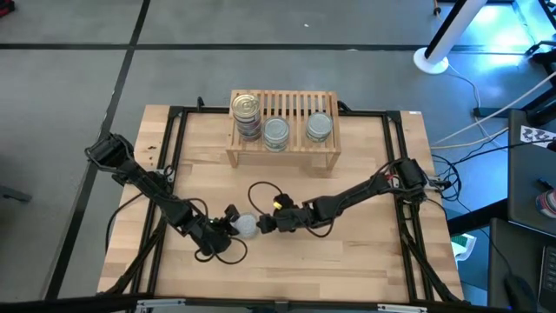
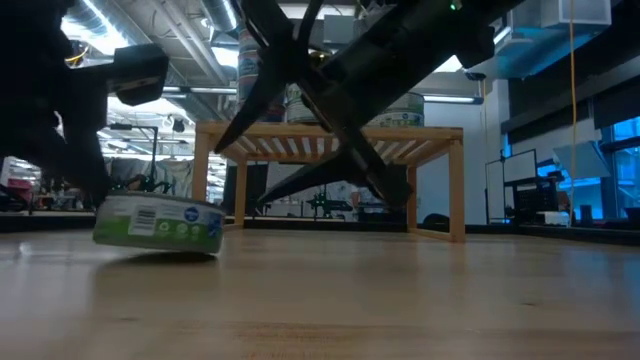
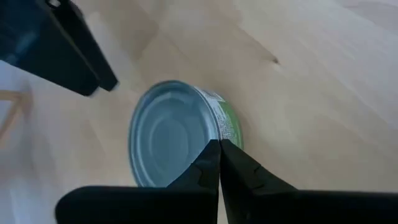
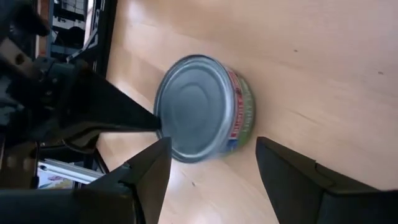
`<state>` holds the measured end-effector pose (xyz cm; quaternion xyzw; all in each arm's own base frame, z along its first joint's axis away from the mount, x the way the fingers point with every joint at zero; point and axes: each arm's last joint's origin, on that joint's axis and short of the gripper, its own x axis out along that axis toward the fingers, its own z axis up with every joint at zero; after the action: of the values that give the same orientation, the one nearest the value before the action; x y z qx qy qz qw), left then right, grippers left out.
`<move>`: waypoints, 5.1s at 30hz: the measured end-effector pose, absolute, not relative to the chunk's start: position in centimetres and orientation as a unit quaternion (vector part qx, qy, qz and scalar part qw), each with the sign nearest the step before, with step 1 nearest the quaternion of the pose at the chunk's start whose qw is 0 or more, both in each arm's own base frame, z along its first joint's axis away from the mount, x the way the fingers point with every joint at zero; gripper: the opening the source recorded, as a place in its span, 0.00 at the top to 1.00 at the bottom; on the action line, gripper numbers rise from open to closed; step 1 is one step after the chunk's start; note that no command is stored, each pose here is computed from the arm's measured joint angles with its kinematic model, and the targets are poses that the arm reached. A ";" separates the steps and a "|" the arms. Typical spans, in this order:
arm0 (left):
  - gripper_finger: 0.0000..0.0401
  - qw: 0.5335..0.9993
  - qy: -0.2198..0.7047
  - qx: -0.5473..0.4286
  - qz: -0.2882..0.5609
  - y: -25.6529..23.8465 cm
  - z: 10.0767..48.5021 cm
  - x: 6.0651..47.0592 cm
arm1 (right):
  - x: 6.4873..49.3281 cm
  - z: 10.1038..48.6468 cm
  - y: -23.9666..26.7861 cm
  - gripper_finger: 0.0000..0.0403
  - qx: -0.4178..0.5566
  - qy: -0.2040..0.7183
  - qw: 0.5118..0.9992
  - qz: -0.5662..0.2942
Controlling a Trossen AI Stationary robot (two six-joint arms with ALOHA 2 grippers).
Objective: Stack canned seafood by type on shelf
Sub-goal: Stack the green tuna can on top of the other green tuna can on the shelf
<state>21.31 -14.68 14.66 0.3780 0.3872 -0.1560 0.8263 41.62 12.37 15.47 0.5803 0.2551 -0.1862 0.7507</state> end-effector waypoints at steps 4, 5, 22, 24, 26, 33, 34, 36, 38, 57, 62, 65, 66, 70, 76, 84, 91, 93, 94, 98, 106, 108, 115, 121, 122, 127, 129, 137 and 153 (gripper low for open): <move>1.00 0.835 0.376 0.377 -0.139 -14.5 14.8 21.7 | 41.8 15.5 12.3 0.41 0.586 0.259 0.747 -0.175; 1.00 0.837 0.374 0.376 -0.136 -14.5 14.9 21.8 | 41.7 15.5 12.3 0.41 0.588 0.264 0.745 -0.171; 1.00 0.859 0.365 0.344 -0.105 -13.5 15.2 22.9 | 41.5 15.4 13.2 0.41 0.665 0.355 0.648 -0.111; 1.00 0.860 0.366 0.342 -0.102 -13.4 15.2 22.9 | 41.4 15.4 13.4 0.41 0.677 0.380 0.624 -0.095; 1.00 0.860 0.366 0.341 -0.101 -13.3 15.2 22.9 | 41.3 15.5 13.6 0.41 0.679 0.407 0.607 -0.072; 1.00 0.861 0.367 0.338 -0.099 -13.3 15.2 23.0 | 40.7 15.9 15.2 0.41 0.683 0.432 0.587 -0.050; 1.00 0.862 0.367 0.336 -0.098 -13.3 15.2 23.0 | 40.5 15.9 15.6 0.41 0.679 0.440 0.586 -0.045; 1.00 0.863 0.368 0.333 -0.096 -13.3 15.2 23.0 | 40.1 15.7 16.1 0.41 0.671 0.453 0.585 -0.047; 1.00 0.863 0.368 0.332 -0.096 -13.3 15.2 23.0 | 39.7 15.4 16.5 0.41 0.663 0.467 0.582 -0.059; 1.00 0.863 0.367 0.332 -0.097 -13.3 15.3 23.0 | 35.4 19.8 15.4 0.41 0.577 0.487 0.634 -0.169; 1.00 0.864 0.367 0.332 -0.096 -13.3 15.3 23.0 | 35.8 19.7 15.3 0.41 0.575 0.461 0.652 -0.178; 1.00 0.864 0.367 0.332 -0.096 -13.3 15.3 23.0 | 36.0 19.1 15.3 0.41 0.582 0.433 0.670 -0.158; 1.00 0.864 0.367 0.332 -0.096 -13.3 15.3 23.0 | 35.9 19.0 15.2 0.41 0.588 0.421 0.675 -0.146; 1.00 0.864 0.367 0.332 -0.096 -13.3 15.3 23.0 | 33.8 17.5 14.3 0.41 0.615 0.394 0.664 -0.159; 1.00 0.864 0.367 0.331 -0.096 -13.3 15.3 23.0 | 31.3 16.2 14.2 0.41 0.736 0.185 0.641 -0.118; 1.00 0.865 0.366 0.330 -0.095 -13.3 15.3 23.0 | 31.8 14.4 15.0 0.41 0.792 0.102 0.576 -0.173; 1.00 0.866 0.368 0.327 -0.087 -12.9 15.3 23.2 | 35.4 15.0 16.1 0.41 0.807 0.081 0.563 -0.159; 1.00 0.866 0.368 0.327 -0.085 -12.9 15.3 23.3 | 36.2 14.9 16.5 0.41 0.809 0.079 0.562 -0.157; 1.00 0.866 0.369 0.327 -0.084 -12.8 15.3 23.3 | 36.6 14.8 16.7 0.41 0.808 0.079 0.562 -0.158; 1.00 0.866 0.369 0.327 -0.084 -12.8 15.3 23.3 | 38.0 14.1 16.9 0.41 0.819 0.076 0.545 -0.161; 1.00 0.866 0.369 0.327 -0.083 -12.8 15.3 23.3 | 39.6 12.4 16.4 0.41 0.844 0.069 0.500 -0.180; 1.00 0.866 0.369 0.327 -0.083 -12.8 15.3 23.3 | 39.8 12.2 16.2 0.41 0.845 0.067 0.499 -0.183; 1.00 0.866 0.369 0.326 -0.082 -12.7 15.3 23.4 | 39.7 11.9 16.2 0.41 0.841 0.077 0.496 -0.201; 1.00 0.867 0.371 0.324 -0.076 -12.4 15.3 23.5 | 39.4 11.3 16.0 0.41 0.844 0.074 0.477 -0.234; 1.00 0.867 0.371 0.323 -0.076 -12.4 15.3 23.6 | 39.4 11.3 16.0 0.41 0.843 0.075 0.476 -0.238; 1.00 0.867 0.371 0.325 -0.076 -12.4 15.3 23.6 | 39.5 11.2 15.3 0.41 0.840 0.055 0.477 -0.251; 1.00 0.867 0.371 0.325 -0.077 -12.4 15.3 23.5 | 39.7 11.2 14.9 0.41 0.838 0.044 0.480 -0.256; 1.00 0.867 0.371 0.324 -0.076 -12.4 15.3 23.5 | 40.0 11.2 14.1 0.41 0.839 0.051 0.476 -0.257; 1.00 0.872 0.363 0.320 -0.075 -12.5 15.5 23.7 | 40.7 11.3 14.4 0.41 0.829 0.059 0.483 -0.276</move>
<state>23.67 -12.46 15.45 0.3199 0.3634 -0.0752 0.8717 40.67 14.40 11.27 0.8290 0.0588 -0.2759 0.4828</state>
